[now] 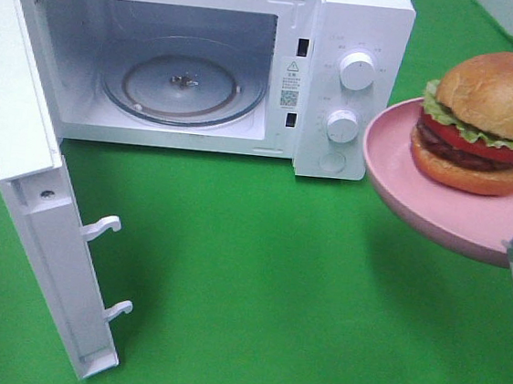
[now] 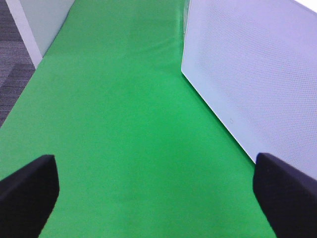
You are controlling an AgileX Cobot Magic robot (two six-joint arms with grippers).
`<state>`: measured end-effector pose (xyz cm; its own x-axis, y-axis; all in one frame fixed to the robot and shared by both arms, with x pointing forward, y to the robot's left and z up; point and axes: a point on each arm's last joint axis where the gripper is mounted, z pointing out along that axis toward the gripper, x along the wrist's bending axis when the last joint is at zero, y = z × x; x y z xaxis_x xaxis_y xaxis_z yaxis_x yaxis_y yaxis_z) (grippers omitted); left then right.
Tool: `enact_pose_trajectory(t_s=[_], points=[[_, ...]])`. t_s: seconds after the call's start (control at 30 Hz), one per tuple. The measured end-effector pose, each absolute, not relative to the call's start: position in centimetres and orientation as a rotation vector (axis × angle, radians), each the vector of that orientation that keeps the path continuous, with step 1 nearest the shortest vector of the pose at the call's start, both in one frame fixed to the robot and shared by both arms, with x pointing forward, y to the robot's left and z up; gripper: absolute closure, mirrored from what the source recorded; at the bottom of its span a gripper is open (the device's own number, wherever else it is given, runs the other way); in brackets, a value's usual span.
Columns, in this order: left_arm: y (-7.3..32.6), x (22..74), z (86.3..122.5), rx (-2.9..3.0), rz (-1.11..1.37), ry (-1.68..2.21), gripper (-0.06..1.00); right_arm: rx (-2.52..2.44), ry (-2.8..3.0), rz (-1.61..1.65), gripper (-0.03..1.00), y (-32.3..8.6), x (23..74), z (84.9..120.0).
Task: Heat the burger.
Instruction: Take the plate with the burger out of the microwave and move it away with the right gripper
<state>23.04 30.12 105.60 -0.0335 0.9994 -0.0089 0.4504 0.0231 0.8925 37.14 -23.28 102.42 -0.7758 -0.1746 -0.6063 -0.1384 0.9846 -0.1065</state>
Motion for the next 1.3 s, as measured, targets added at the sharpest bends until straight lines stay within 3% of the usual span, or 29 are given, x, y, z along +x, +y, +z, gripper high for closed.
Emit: enact_pose_trajectory(t_s=[1.3], points=[[30.1, 23.0, 105.6, 1.517, 0.961, 1.577, -0.05, 0.802, 2.383, -0.342, 0.88, -25.4, 37.6, 101.3]])
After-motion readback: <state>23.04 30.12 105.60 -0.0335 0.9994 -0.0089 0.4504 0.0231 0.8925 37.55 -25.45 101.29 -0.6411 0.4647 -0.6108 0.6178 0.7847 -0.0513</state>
